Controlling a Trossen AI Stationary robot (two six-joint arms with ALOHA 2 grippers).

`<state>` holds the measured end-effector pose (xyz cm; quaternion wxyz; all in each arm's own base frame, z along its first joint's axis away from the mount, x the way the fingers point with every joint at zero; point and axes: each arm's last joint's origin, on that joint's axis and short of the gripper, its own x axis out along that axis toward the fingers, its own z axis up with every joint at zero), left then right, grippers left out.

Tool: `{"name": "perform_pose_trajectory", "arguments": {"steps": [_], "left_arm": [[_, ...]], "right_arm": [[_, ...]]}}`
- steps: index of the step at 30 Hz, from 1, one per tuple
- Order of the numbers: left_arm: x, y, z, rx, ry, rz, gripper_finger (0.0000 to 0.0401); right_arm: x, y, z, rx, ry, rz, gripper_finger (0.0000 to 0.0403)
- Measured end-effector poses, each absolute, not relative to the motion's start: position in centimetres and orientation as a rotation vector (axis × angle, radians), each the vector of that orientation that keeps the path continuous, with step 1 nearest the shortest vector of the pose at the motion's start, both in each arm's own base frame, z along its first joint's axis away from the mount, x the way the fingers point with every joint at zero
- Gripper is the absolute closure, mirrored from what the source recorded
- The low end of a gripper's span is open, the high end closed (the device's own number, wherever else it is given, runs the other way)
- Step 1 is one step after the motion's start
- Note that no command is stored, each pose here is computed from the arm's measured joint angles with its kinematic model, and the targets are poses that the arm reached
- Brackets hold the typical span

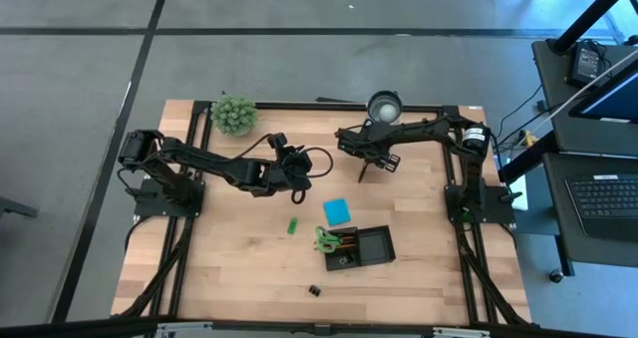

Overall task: Pick and place office supplies into organizer
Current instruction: Put the pen into the top left slot of the desk organizer

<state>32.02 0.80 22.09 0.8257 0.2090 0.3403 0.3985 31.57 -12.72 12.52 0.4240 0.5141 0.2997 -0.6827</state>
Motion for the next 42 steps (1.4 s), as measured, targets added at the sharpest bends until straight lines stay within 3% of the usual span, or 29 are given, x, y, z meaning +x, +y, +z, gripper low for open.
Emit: {"name": "perform_pose_trajectory", "arguments": {"steps": [42], "left_arm": [[32.02, 0.80, 22.09, 0.444, 0.723, 0.847, 0.0343]], "right_arm": [[31.61, -12.90, 12.54, 1.258, 0.713, -1.716, 0.0203]]}}
